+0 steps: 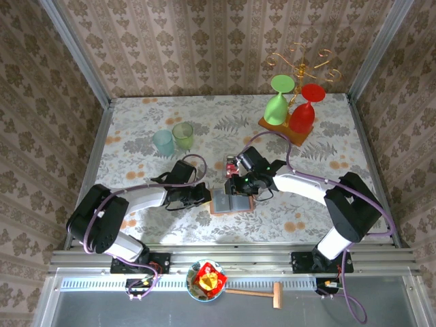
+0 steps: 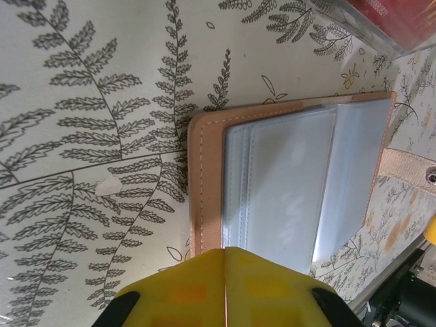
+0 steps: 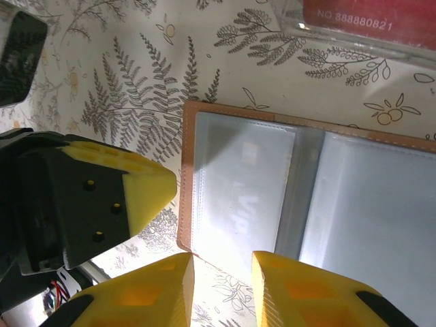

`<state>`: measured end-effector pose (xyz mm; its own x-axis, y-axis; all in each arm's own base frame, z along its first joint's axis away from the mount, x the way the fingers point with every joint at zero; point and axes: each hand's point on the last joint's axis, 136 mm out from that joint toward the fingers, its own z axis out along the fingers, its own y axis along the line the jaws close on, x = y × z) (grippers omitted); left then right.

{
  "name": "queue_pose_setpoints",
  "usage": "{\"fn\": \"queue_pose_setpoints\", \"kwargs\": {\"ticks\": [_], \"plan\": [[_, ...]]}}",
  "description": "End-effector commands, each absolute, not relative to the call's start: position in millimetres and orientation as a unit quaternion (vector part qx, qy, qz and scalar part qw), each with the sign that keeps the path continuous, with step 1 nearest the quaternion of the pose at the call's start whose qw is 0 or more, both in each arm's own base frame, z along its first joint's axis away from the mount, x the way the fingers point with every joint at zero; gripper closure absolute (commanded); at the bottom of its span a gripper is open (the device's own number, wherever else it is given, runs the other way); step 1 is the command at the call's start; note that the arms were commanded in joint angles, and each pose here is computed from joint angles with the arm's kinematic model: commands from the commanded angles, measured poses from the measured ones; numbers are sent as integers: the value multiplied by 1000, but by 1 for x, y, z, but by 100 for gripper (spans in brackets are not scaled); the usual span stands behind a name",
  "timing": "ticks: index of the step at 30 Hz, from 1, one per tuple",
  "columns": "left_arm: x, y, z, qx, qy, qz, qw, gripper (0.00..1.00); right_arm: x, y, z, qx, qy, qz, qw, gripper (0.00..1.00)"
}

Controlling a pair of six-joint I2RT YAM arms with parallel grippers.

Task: Take the credit cards out of the card holder

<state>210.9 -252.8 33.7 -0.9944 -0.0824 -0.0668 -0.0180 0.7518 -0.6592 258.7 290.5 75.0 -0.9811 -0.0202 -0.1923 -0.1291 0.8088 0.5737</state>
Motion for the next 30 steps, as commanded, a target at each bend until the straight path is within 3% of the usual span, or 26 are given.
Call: {"fn": "queue_pose_setpoints", "kwargs": {"ticks": [1,22,30], "plan": [[209,-257,33,-21,934,-355,37,92,254,295,68,-33,947,311,77,71],[207,-253,23,-25,939,-341,29,92,247,316,44,-43,949,310,35,67],[205,-252,21,-26,940,-340,26,92,244,319,39,-46,950,308,30,70]]}}
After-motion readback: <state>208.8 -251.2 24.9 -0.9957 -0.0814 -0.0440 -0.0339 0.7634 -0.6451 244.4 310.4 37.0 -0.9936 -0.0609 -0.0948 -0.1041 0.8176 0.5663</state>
